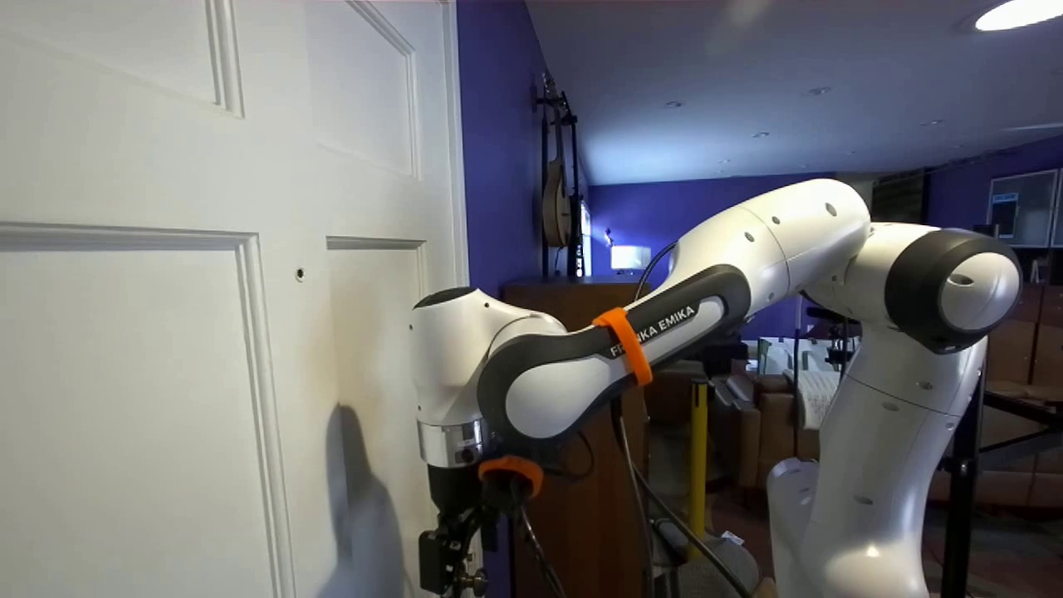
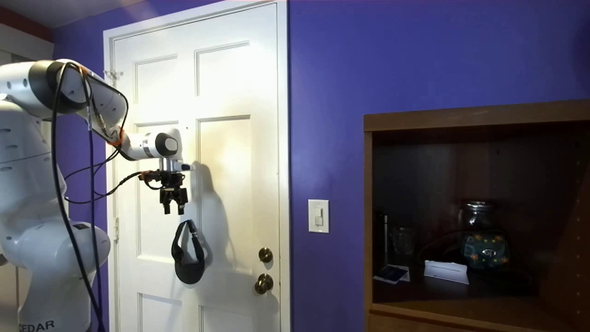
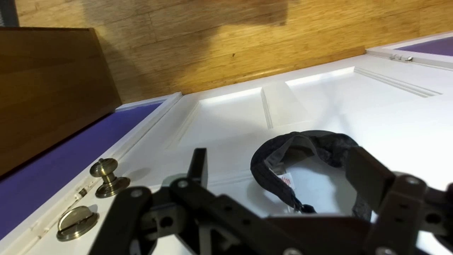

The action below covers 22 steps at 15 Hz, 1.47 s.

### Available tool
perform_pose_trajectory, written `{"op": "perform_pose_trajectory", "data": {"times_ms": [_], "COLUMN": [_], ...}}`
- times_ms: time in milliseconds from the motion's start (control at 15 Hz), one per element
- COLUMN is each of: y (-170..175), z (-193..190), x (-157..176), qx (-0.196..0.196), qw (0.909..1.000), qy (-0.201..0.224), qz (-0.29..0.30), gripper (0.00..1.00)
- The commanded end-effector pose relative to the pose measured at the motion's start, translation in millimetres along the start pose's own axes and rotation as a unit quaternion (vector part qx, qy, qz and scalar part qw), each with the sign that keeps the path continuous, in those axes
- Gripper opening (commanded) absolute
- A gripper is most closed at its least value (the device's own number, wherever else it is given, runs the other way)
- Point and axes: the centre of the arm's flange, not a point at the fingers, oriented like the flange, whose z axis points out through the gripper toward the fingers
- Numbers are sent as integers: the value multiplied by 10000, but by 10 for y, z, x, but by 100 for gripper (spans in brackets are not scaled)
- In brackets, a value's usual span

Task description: Take the hat off of the door and put it on the cabinet

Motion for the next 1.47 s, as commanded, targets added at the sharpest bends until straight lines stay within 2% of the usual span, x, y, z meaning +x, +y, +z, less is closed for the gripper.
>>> {"op": "perform_pose_trajectory", "data": {"times_ms": [0,133,400,800,867,933,1267,1400], "y": [-45,-56,-92,-192,-216,-187,-210,-255], "z": [253,394,662,911,942,819,893,883], "x": [-20,-29,-71,-56,-22,-32,-22,51], "qx": [425,587,931,1581,1582,1388,1426,1626], "qw": [9989,9980,9953,9817,9813,9854,9841,9778], "qy": [-201,-209,109,1042,1090,965,1047,1309], "qz": [39,79,259,186,120,215,155,186], "gripper": [100,100,100,100,100,100,100,100]}}
